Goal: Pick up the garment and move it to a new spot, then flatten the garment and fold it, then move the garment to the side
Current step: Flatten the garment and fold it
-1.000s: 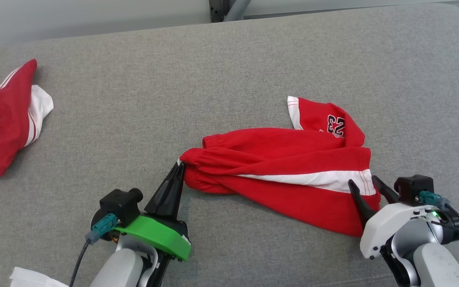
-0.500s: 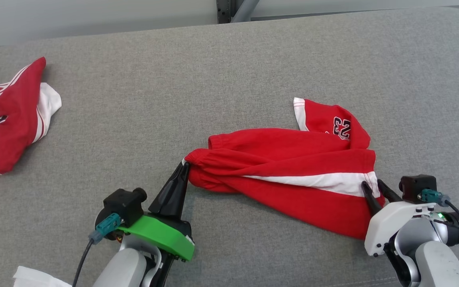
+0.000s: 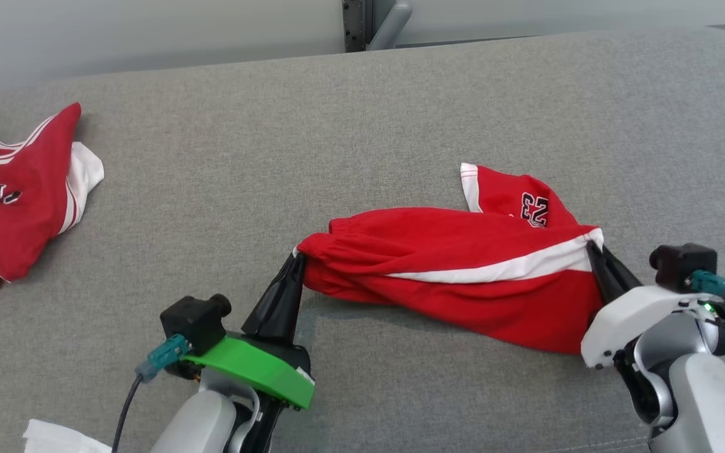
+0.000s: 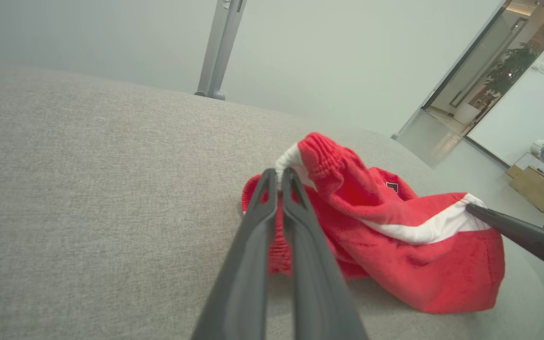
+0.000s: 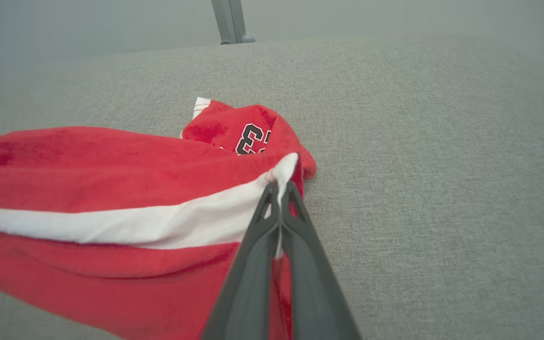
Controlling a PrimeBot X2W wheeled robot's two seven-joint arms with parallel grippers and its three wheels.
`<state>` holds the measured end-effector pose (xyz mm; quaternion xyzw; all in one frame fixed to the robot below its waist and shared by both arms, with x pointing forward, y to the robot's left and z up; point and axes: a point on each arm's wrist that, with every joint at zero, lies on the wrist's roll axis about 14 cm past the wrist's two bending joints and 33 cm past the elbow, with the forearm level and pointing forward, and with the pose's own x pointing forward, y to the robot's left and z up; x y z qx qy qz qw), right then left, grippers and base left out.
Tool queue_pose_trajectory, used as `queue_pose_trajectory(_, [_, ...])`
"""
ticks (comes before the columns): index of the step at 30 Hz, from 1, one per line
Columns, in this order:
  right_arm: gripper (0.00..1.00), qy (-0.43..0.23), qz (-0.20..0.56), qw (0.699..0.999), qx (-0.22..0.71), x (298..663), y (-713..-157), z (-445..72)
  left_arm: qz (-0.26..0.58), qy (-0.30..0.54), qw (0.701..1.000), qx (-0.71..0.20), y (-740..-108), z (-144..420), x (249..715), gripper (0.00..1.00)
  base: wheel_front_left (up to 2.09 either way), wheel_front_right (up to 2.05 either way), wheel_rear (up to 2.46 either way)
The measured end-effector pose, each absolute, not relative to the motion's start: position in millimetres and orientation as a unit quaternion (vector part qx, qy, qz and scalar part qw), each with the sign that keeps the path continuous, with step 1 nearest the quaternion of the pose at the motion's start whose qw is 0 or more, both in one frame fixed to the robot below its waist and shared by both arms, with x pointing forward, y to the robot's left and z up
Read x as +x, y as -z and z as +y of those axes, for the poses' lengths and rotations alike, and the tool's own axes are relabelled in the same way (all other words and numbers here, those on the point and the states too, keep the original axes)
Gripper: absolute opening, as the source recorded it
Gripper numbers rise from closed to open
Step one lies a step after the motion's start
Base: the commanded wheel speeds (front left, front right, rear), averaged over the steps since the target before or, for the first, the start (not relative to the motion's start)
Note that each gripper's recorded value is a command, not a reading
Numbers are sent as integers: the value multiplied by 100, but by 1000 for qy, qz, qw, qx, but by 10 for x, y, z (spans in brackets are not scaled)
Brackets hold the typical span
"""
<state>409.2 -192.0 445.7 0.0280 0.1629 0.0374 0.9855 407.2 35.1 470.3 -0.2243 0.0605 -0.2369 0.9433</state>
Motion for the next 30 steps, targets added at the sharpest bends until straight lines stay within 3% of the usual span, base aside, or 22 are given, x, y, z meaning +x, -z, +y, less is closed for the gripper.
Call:
queue_pose_trajectory(3, [0,-40,118,989,83,4200,-4837,-1935,57,256,927,-267,-4909,242,4075,0,0,0,0])
queue_pose_trajectory(10, [0,-86,8,982,165,4408,-6127,-2158,41,339,908,-244,-5833,296,4350,0,0,0,0])
queue_pose_trajectory(19, [0,-120,-51,967,220,4273,-7235,-2507,45,422,887,-184,-6848,346,4226,0,0,0,0])
queue_pose_trajectory(23, [0,-125,-84,963,225,4164,-7629,-2635,49,462,865,-193,-7129,264,4024,0,0,0,0])
queue_pose_trajectory(30, [0,-141,-100,963,208,4150,-7924,-2559,29,470,856,-211,-7463,237,3952,0,0,0,0])
